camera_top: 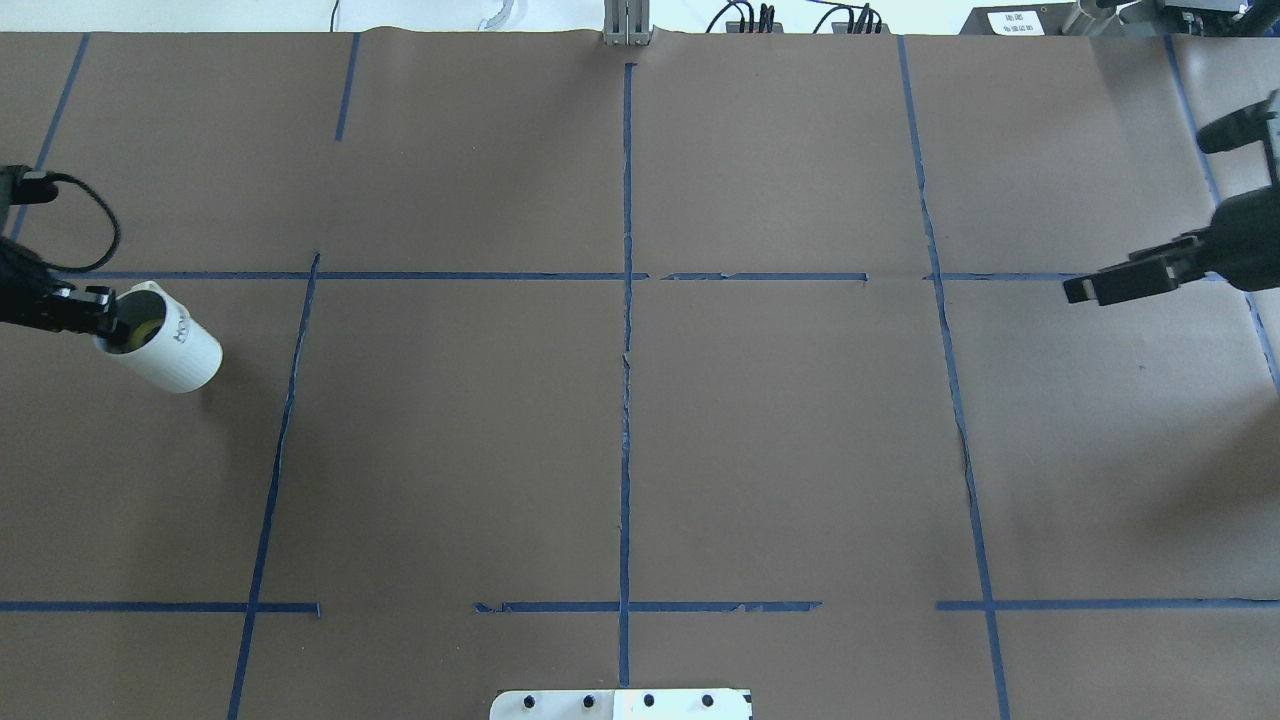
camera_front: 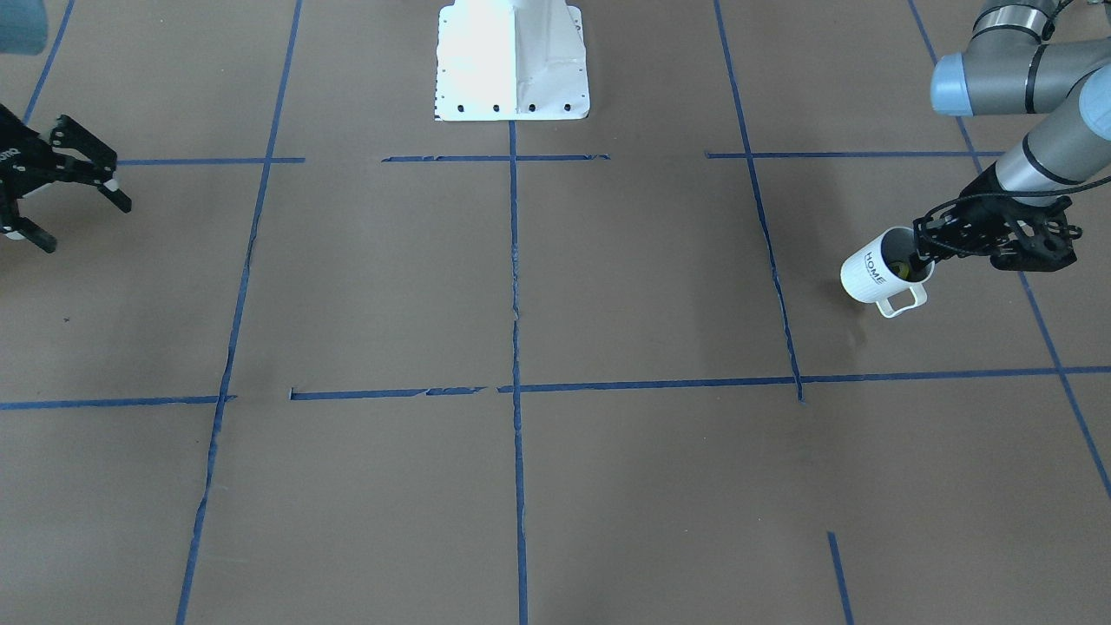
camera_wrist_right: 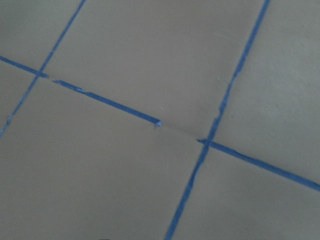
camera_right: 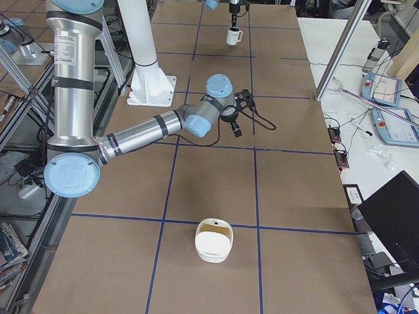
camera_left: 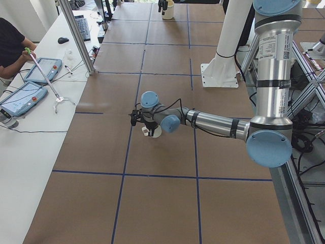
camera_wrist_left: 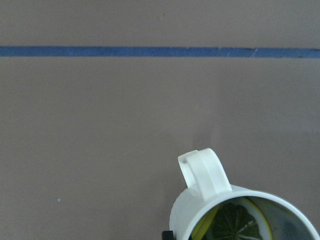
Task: Left arm hands cup to right arm to dump lemon
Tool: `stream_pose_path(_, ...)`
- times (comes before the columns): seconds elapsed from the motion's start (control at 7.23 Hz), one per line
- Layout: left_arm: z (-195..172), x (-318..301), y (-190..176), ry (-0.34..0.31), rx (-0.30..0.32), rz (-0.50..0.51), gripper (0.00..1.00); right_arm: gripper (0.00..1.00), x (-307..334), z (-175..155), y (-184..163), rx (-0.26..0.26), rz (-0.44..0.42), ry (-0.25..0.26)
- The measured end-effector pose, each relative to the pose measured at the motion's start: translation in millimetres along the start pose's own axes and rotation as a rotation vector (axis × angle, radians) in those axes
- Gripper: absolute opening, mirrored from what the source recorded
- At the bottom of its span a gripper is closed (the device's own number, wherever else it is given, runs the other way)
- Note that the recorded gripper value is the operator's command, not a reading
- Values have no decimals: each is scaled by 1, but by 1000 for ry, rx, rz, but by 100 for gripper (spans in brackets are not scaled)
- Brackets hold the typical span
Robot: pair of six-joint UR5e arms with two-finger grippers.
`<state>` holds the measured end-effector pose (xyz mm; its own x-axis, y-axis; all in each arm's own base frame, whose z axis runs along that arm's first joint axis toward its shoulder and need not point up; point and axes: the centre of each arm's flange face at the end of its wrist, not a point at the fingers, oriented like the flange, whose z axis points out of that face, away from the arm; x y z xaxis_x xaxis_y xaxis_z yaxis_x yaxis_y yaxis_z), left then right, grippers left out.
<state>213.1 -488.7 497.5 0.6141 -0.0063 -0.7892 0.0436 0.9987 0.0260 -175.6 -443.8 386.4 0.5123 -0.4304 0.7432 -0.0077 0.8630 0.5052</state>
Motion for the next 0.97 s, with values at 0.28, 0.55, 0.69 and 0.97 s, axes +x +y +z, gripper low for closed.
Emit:
stream_pose_path(0.28,-24,132,-21,31,-32,-64,0,100,-79,41,-25,114,-84,44)
stream_pose_path(0.55,-45,257,-27,41,-79,-137,0,100,-160,76,-30,274,-142,111)
stream_pose_path(0.69,-56,305,-26,47,-96,-171,0,100,-194,86,-29,344,-163,132)
stream_pose_path(0.97,-71,377,-18,75,-118,-226,0,100,-257,100,-24,458,-191,145)
